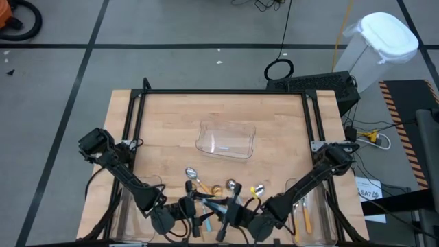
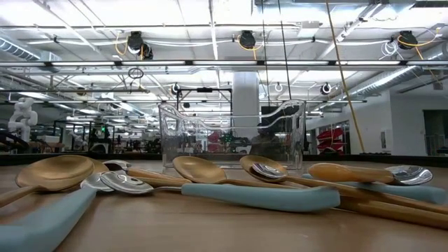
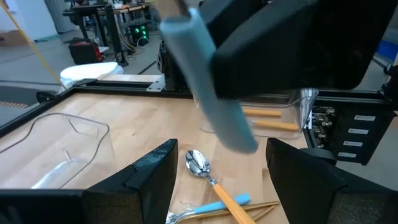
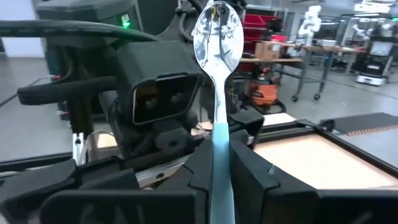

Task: Sort silverware by color (type)
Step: Put the blue spoon into the bottom left transparent bin

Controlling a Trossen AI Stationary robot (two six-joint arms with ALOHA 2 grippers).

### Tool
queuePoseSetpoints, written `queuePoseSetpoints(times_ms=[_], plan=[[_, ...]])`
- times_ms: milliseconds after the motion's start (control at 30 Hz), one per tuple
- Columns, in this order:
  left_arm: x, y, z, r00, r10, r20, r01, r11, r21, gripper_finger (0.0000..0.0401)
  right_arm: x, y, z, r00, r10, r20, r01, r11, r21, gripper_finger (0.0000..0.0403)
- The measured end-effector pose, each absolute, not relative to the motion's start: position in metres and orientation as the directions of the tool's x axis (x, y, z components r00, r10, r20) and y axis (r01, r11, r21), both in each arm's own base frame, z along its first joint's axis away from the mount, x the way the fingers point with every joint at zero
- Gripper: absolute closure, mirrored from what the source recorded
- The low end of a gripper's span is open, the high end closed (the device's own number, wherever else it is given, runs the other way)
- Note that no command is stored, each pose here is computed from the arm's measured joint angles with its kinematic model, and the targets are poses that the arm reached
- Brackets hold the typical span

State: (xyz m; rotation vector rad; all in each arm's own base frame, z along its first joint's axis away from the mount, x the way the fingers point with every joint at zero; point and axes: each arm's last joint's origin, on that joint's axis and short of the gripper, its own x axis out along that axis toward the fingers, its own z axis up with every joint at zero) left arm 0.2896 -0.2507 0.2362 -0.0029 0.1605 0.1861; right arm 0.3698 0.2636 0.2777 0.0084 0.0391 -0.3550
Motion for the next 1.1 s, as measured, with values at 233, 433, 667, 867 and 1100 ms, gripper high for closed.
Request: queuePoseSetpoints(times_ms=[233, 433, 667, 867, 1100], plan=[[0.290, -0.252, 0.240, 0.976, 0.175, -0.130, -0.169, 0.984, 0.056, 0.0158, 0.372, 0.262, 0.279, 0.947, -0.321, -0.033, 0.320, 0.947, -0.035, 0.0370], [0.290, -0.254, 0.246, 0.982, 0.166, -0.089, -0.159, 0.984, 0.078, 0.0181, 0.372, 0.262, 0.281, 0.947, -0.321, -0.024, 0.320, 0.946, -0.054, 0.0370], [0.289, -0.254, 0.247, 0.982, 0.167, -0.085, -0.157, 0.980, 0.119, 0.0307, 0.372, 0.263, 0.284, 0.949, -0.315, -0.001, 0.313, 0.946, -0.084, 0.0369], [0.288, -0.255, 0.248, 0.982, 0.163, -0.091, -0.148, 0.977, 0.151, 0.0342, 0.368, 0.268, 0.284, 0.955, -0.296, -0.003, 0.293, 0.948, -0.127, 0.0369], [0.282, -0.251, 0.249, 0.976, 0.166, -0.141, -0.137, 0.971, 0.195, 0.0342, 0.361, 0.275, 0.284, 0.947, -0.322, -0.004, 0.319, 0.937, -0.144, 0.0344]])
